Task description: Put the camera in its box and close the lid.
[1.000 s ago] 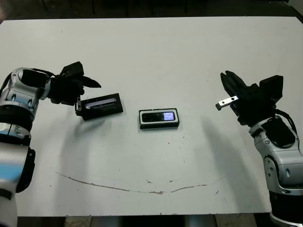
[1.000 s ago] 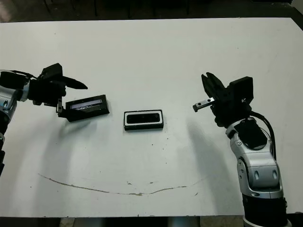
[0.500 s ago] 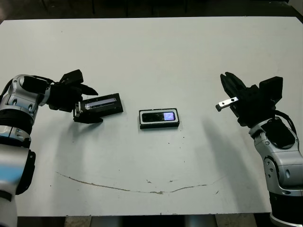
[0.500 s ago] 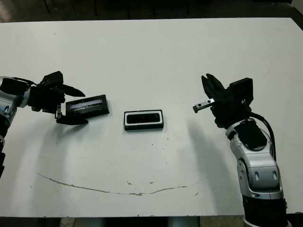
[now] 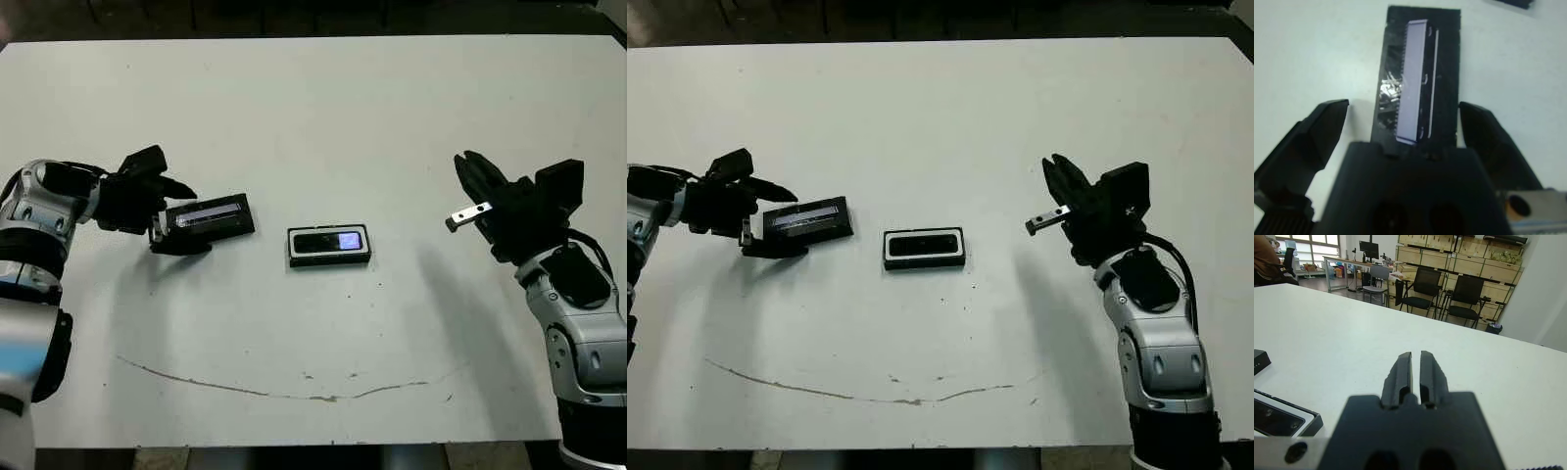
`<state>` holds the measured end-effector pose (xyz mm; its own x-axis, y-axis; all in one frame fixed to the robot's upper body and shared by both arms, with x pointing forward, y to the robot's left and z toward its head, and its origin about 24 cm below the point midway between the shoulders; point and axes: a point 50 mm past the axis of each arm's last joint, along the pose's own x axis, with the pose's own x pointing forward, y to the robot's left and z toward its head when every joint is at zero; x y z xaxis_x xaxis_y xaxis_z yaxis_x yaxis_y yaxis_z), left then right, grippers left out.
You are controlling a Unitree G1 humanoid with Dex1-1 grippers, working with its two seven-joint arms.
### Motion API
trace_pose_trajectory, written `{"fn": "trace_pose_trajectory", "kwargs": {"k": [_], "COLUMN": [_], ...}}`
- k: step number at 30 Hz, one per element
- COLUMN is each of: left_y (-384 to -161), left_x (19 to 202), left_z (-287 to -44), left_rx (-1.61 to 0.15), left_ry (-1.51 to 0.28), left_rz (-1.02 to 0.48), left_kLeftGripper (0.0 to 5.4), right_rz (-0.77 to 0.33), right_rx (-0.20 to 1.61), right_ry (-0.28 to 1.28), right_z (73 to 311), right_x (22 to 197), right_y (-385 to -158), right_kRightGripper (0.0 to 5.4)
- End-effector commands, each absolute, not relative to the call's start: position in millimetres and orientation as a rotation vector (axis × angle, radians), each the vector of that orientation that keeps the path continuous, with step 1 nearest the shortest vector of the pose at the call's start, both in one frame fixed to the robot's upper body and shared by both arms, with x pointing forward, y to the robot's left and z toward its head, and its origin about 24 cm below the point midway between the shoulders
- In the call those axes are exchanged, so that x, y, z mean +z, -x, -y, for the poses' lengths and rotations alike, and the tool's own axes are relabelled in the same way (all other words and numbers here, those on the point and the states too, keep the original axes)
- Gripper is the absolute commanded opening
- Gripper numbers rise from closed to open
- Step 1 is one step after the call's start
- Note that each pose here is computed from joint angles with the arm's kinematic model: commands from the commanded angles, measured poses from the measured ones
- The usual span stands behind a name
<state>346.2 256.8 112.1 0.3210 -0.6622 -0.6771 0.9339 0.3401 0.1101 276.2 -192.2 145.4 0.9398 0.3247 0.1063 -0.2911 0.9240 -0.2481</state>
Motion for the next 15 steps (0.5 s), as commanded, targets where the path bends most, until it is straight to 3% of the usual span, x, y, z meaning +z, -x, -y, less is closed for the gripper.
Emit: {"fn": "trace_pose_trajectory", "kwargs": {"k": [1,15], "left_y": [-334.9,-326.6], "left_x": [92.2,73.0], "left_z": [-266.6,-264.1], "left_rx": [-1.109,-1.106], "left_ry": [-0.512,-0.492], "left_rz": [-0.688,-0.822], "left_kLeftGripper": [5.21,2.91], "right_rz": [0.106,0.104], "right_rx": [0.313,0.308], "right_ry": [0.237,0.238], "right_z": [194.5,194.7], "right_x": [139.4,138.7], "right_y": [-274.5,-272.4], "right_kRightGripper": [0.0,0.0]}}
